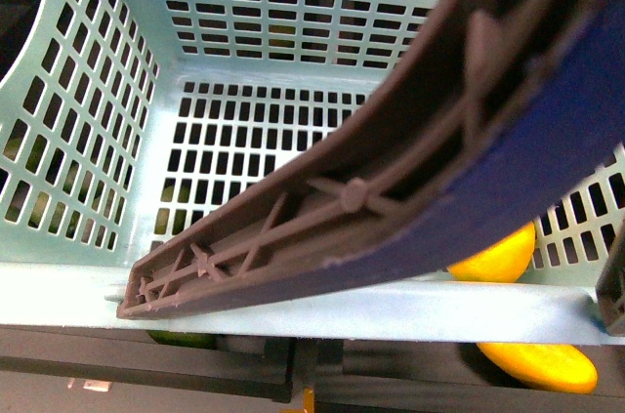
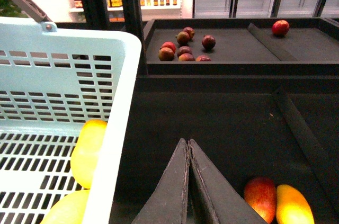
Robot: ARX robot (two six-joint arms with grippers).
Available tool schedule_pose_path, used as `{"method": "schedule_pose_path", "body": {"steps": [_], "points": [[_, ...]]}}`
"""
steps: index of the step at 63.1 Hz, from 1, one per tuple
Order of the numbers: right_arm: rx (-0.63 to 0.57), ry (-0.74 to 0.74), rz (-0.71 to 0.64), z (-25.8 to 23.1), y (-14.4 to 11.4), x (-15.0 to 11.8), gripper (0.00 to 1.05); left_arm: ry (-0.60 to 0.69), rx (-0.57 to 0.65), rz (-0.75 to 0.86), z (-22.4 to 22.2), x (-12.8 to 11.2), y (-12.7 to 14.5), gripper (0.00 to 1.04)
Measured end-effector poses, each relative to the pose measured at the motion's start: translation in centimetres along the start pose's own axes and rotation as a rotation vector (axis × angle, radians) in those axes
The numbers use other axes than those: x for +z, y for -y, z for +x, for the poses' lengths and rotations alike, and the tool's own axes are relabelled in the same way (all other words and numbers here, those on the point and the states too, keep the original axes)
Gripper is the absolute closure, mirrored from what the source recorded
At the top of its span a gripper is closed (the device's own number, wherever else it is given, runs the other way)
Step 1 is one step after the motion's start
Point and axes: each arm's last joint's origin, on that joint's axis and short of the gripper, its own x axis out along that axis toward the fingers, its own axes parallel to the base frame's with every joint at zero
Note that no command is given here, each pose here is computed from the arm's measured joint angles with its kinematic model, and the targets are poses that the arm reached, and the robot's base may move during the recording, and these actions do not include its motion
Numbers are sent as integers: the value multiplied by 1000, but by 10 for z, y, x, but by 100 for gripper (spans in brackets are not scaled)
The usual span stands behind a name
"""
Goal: Pick lemon and mango into basket
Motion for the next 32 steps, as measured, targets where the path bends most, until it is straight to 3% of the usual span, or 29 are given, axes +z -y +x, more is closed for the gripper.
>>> {"method": "schedule_pose_path", "body": {"steps": [8,32], "points": [[0,0,-1,0,0,0,102,0,0,0,0,0,0,100],[0,0,-2,0,0,0,46,0,0,0,0,0,0,100]]}}
